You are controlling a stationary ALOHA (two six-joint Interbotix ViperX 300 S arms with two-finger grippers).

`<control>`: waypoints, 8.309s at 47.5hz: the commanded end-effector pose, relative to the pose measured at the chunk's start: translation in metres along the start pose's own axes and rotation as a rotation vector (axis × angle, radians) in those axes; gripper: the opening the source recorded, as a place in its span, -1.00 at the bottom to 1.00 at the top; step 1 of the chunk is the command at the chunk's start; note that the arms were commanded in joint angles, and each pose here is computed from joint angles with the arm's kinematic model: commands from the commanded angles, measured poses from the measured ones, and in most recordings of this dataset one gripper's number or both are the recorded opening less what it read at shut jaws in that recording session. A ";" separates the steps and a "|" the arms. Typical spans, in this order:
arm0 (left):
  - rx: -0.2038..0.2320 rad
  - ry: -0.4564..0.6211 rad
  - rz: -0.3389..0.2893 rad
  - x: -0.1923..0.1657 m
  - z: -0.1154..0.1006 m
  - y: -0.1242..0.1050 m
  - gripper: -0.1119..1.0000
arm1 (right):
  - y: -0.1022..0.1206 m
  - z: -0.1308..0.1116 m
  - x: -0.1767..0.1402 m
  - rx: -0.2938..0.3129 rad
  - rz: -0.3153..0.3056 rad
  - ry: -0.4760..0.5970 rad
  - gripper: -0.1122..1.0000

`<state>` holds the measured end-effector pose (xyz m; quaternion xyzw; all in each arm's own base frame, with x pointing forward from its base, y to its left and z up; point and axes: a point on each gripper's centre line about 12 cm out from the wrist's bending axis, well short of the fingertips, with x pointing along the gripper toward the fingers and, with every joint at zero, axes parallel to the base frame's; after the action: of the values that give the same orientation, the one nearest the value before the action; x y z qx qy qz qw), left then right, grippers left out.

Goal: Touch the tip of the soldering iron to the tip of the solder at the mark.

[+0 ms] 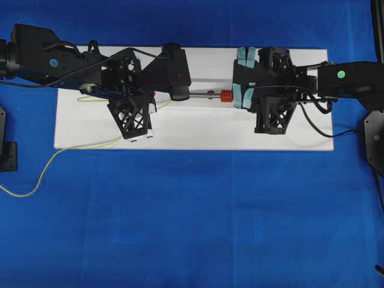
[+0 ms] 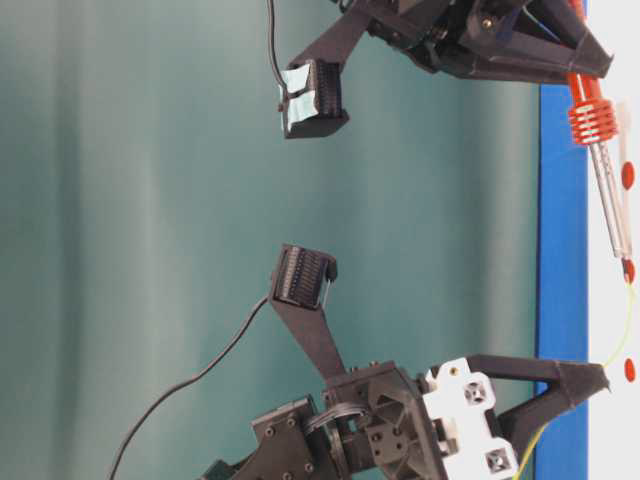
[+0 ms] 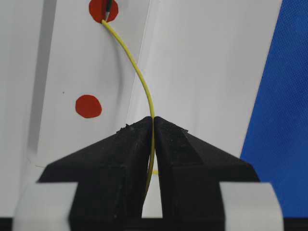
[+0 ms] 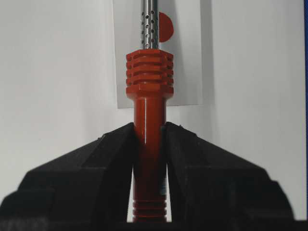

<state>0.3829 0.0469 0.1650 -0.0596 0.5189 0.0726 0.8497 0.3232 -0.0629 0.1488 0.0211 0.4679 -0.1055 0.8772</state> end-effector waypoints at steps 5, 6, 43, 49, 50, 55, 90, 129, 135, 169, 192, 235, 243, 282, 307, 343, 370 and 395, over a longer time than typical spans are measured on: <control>0.003 -0.060 -0.003 -0.023 0.011 -0.001 -0.75 | -0.001 0.009 -0.004 0.003 -0.001 -0.030 -0.65; 0.000 -0.064 -0.004 -0.027 0.011 -0.001 -0.75 | -0.001 0.009 -0.004 0.003 -0.001 -0.030 -0.66; -0.002 -0.210 -0.026 -0.084 -0.026 -0.003 -0.75 | -0.003 0.012 -0.016 0.002 -0.004 -0.061 -0.66; -0.001 -0.210 -0.026 -0.083 -0.025 -0.003 -0.75 | -0.005 0.010 -0.035 0.005 -0.006 -0.105 -0.65; -0.001 -0.210 -0.026 -0.083 -0.025 -0.003 -0.75 | -0.005 0.008 -0.037 0.004 -0.006 -0.110 -0.65; -0.006 -0.210 -0.026 -0.083 -0.026 -0.003 -0.75 | -0.006 -0.002 -0.053 0.011 -0.006 -0.139 -0.65; 0.008 -0.212 -0.027 -0.068 0.012 -0.008 -0.75 | -0.016 -0.039 -0.080 0.078 -0.028 -0.151 -0.66; 0.002 -0.113 -0.011 0.004 0.066 -0.008 -0.75 | -0.022 -0.052 -0.075 0.098 -0.048 -0.107 -0.66; -0.003 -0.106 -0.009 0.007 0.065 -0.006 -0.75 | -0.022 -0.052 -0.075 0.097 -0.047 -0.109 -0.65; -0.007 -0.073 -0.004 0.013 0.061 -0.004 -0.75 | -0.018 -0.050 -0.066 0.094 -0.031 -0.114 -0.65; -0.001 -0.076 -0.007 0.013 0.062 -0.006 -0.75 | -0.011 -0.040 -0.041 0.074 -0.008 -0.081 -0.66; 0.008 -0.064 -0.010 0.013 0.063 -0.011 -0.75 | -0.006 -0.043 -0.040 0.056 0.002 -0.068 -0.66; 0.004 -0.067 -0.009 0.012 0.064 -0.009 -0.75 | -0.006 -0.044 -0.040 0.058 0.001 -0.068 -0.65; -0.001 -0.066 -0.007 0.012 0.065 -0.008 -0.75 | -0.006 -0.046 -0.039 0.055 0.003 -0.064 -0.66; -0.002 -0.066 -0.008 0.012 0.065 -0.008 -0.75 | -0.006 -0.047 -0.040 0.057 0.003 -0.062 -0.65; 0.005 -0.128 -0.011 -0.023 0.066 -0.008 -0.75 | -0.006 -0.046 -0.039 0.056 0.003 -0.064 -0.65; 0.001 -0.139 -0.017 -0.043 0.032 -0.008 -0.75 | -0.006 -0.041 -0.045 0.055 0.004 -0.096 -0.66; -0.008 -0.186 -0.023 -0.045 0.024 -0.007 -0.75 | -0.014 -0.062 -0.113 0.087 -0.015 -0.286 -0.66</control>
<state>0.3838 0.0416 0.1995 -0.0632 0.4640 0.0709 0.8807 0.2097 -0.0496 0.2010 0.0411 0.3499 -0.1334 0.9263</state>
